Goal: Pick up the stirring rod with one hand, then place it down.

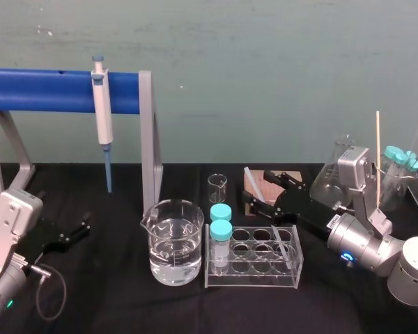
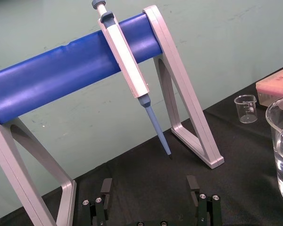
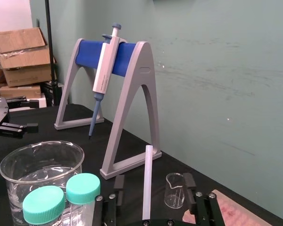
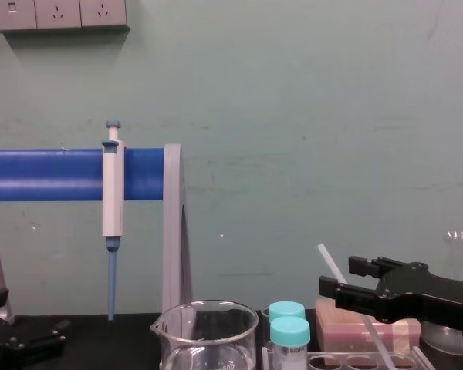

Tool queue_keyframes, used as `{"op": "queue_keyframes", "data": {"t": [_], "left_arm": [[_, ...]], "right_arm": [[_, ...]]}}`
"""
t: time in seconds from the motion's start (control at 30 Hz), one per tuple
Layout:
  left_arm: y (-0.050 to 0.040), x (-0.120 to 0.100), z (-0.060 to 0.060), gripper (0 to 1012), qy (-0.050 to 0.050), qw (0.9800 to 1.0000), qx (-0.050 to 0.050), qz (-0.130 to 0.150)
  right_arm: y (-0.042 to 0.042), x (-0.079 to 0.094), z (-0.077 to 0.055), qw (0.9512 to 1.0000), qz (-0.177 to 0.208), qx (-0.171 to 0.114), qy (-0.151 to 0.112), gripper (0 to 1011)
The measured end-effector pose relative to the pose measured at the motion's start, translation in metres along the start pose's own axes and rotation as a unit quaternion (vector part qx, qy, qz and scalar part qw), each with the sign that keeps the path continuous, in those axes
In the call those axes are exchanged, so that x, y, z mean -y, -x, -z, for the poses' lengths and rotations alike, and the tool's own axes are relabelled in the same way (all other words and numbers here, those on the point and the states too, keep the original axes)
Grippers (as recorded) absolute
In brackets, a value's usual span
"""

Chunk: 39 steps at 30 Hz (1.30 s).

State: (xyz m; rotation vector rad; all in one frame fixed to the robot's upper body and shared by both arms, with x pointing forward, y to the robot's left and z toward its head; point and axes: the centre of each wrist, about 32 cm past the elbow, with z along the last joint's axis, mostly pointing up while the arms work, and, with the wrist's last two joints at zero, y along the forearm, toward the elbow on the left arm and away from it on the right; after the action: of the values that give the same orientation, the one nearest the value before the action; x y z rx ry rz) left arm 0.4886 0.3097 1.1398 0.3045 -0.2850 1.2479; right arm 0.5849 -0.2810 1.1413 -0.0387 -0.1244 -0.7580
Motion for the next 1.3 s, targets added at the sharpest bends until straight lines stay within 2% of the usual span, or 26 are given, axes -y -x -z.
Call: {"op": "queue_keyframes", "data": {"t": [0.07, 0.13, 0.2, 0.27, 0.3, 0.37, 0.57, 0.6, 0.73, 0.77, 0.83, 1.3], "left_arm": [[0.0000, 0.0000, 0.0000, 1000, 0.000, 1.0000, 0.000, 0.000], [0.0000, 0.0000, 0.0000, 1000, 0.000, 1.0000, 0.000, 0.000], [0.0000, 0.0000, 0.0000, 1000, 0.000, 1.0000, 0.000, 0.000], [0.0000, 0.0000, 0.0000, 1000, 0.000, 1.0000, 0.000, 0.000], [0.0000, 0.0000, 0.0000, 1000, 0.000, 1.0000, 0.000, 0.000], [0.0000, 0.0000, 0.0000, 1000, 0.000, 1.0000, 0.000, 0.000], [0.0000, 0.0000, 0.0000, 1000, 0.000, 1.0000, 0.000, 0.000], [0.0000, 0.0000, 0.0000, 1000, 0.000, 1.0000, 0.000, 0.000], [0.0000, 0.0000, 0.0000, 1000, 0.000, 1.0000, 0.000, 0.000], [0.0000, 0.0000, 0.0000, 1000, 0.000, 1.0000, 0.000, 0.000], [0.0000, 0.0000, 0.0000, 1000, 0.000, 1.0000, 0.000, 0.000], [0.0000, 0.0000, 0.0000, 1000, 0.000, 1.0000, 0.000, 0.000]], "right_arm": [[0.0000, 0.0000, 0.0000, 1.0000, 0.000, 0.000, 0.000, 752], [0.0001, -0.0001, -0.0001, 1.0000, 0.000, 0.000, 0.000, 656], [0.0002, -0.0002, -0.0001, 1.0000, 0.000, 0.000, 0.000, 625], [0.0002, -0.0002, -0.0001, 1.0000, 0.000, 0.000, 0.000, 537], [0.0002, -0.0002, -0.0001, 1.0000, 0.000, 0.000, 0.000, 537], [0.0002, -0.0002, -0.0001, 1.0000, 0.000, 0.000, 0.000, 429], [0.0002, -0.0002, -0.0001, 1.0000, 0.000, 0.000, 0.000, 274], [0.0002, -0.0002, -0.0001, 1.0000, 0.000, 0.000, 0.000, 207], [0.0002, -0.0002, -0.0001, 1.0000, 0.000, 0.000, 0.000, 137], [0.0002, -0.0002, -0.0002, 1.0000, 0.000, 0.000, 0.000, 88], [0.0002, -0.0002, -0.0001, 1.0000, 0.000, 0.000, 0.000, 60], [0.0003, 0.0001, -0.0001, 1.0000, 0.000, 0.000, -0.001, 60]]}}
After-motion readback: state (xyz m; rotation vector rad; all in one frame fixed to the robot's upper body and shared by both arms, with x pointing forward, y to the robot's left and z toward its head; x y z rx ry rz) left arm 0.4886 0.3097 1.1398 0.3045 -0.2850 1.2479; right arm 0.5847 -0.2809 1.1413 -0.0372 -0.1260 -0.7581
